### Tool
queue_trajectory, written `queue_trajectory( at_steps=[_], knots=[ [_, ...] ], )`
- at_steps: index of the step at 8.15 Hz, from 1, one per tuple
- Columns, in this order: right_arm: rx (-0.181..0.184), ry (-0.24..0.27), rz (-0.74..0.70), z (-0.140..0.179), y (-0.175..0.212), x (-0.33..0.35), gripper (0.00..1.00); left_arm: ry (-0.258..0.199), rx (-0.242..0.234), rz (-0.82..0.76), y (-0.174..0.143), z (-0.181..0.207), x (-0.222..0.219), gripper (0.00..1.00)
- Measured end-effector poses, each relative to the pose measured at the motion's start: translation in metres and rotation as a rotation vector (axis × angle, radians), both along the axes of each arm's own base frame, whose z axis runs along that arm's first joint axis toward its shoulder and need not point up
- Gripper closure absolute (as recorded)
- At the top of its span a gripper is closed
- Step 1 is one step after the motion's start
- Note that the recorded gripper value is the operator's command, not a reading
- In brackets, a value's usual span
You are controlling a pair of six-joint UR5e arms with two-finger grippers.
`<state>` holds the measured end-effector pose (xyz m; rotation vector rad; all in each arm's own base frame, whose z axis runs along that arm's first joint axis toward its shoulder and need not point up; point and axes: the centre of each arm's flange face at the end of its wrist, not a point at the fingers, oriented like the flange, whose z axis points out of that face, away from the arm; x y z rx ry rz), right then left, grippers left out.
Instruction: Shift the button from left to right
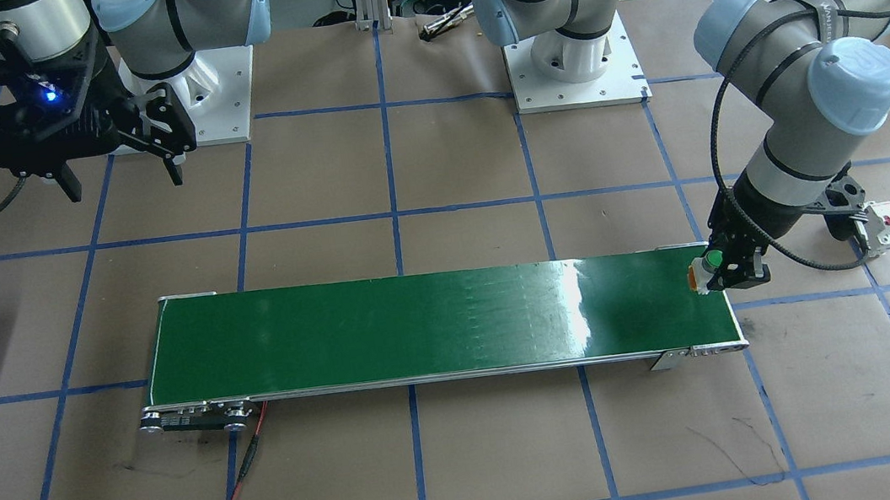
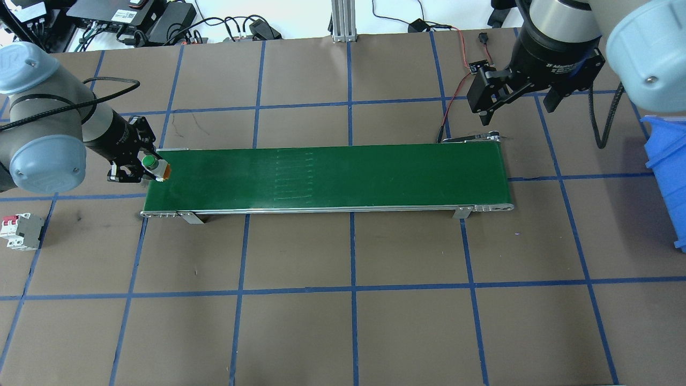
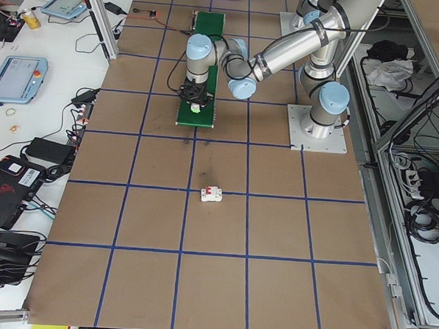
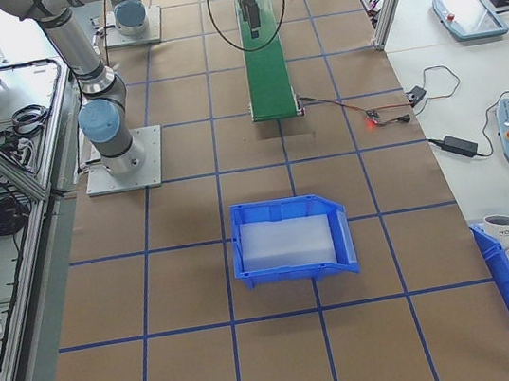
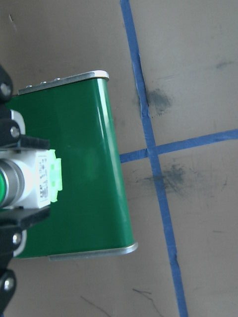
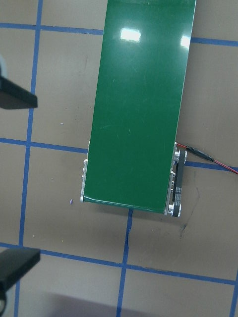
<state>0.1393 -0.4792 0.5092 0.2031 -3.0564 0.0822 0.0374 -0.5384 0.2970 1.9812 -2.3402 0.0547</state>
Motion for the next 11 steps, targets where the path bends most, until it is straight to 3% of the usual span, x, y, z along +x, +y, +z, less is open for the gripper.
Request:
queue_trajectory(
  at_steps=[6, 7, 9, 10, 11],
  knots=[
    [0.001, 0.000, 0.000, 0.000, 0.000, 0.000, 0.00, 0.026, 0.048, 0.139, -0.002, -0.018, 0.002, 1.00],
    [0.001, 0.000, 0.000, 0.000, 0.000, 0.000, 0.00, 0.029, 0.054, 0.144, -0.003, -0.021, 0.002, 0.95],
    [0.001, 0.000, 0.000, 0.000, 0.000, 0.000, 0.00, 0.029, 0.062, 0.139, -0.002, -0.024, 0.000, 0.23],
    [0.001, 0.000, 0.000, 0.000, 0.000, 0.000, 0.00, 0.028, 0.065, 0.136, -0.002, -0.025, 0.000, 0.00],
    [0.001, 0.000, 0.000, 0.000, 0.000, 0.000, 0.00, 0.023, 0.070, 0.131, -0.001, -0.026, 0.000, 0.00]
  ],
)
